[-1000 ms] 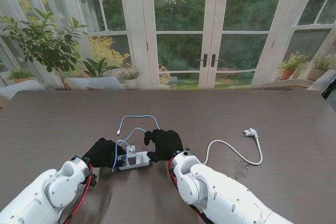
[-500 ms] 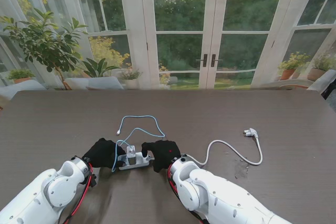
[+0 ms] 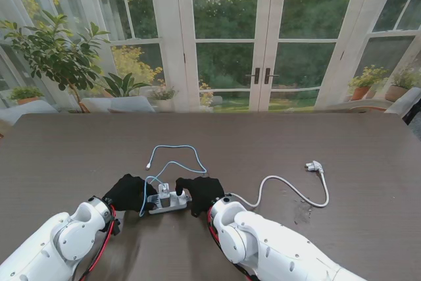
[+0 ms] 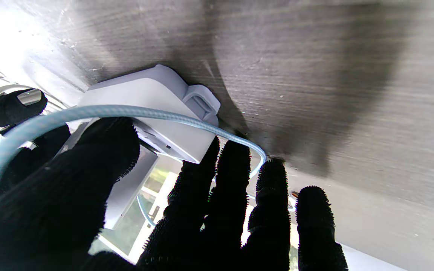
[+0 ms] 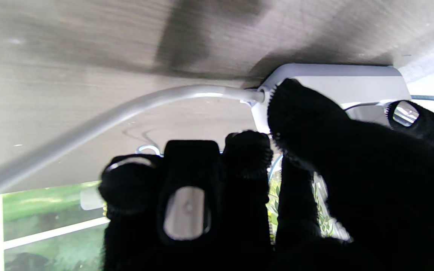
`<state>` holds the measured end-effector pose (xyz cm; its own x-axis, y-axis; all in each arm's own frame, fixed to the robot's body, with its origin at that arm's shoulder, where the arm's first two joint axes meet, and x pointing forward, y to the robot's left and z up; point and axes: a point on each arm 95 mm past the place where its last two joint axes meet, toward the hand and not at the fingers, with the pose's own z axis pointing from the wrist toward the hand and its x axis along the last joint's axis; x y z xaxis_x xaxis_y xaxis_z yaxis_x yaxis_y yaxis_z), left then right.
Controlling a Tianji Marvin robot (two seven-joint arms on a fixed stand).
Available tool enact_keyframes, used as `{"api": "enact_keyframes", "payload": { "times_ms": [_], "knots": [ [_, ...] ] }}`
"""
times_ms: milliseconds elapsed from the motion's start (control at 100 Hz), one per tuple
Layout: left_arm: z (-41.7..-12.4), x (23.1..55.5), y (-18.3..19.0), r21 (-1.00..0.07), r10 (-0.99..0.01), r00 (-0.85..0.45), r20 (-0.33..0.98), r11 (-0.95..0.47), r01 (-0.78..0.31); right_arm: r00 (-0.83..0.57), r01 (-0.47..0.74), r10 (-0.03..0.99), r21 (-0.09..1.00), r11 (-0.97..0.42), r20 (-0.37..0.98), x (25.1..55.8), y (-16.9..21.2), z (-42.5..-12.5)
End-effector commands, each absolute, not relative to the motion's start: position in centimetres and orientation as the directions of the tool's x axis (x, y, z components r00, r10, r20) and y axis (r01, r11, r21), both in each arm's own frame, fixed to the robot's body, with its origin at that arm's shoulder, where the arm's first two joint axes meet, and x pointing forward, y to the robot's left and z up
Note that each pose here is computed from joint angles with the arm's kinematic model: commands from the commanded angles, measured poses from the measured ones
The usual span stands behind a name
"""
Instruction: Set up the charging station
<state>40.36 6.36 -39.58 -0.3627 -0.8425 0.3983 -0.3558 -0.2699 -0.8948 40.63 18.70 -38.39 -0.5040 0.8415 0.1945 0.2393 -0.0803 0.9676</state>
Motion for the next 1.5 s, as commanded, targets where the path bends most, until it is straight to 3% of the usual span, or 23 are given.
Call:
{"api": "enact_keyframes", "payload": {
  "times_ms": [0, 1490],
  "knots": [
    [-41.1, 39.4, 6.5, -0.877, -0.848, -0.343, 0.403, -0.250, -0.411, -0.514, 0.260, 0.833, 0.963, -0.077, 0.205, 39.8, 19.3, -38.6],
    [-41.2, 39.3, 6.8, -0.877, -0.847, -0.339, 0.410, -0.263, -0.402, -0.482, 0.355, 0.868, 0.932, 0.070, 0.118, 39.0, 18.8, -41.5]
  ]
}}
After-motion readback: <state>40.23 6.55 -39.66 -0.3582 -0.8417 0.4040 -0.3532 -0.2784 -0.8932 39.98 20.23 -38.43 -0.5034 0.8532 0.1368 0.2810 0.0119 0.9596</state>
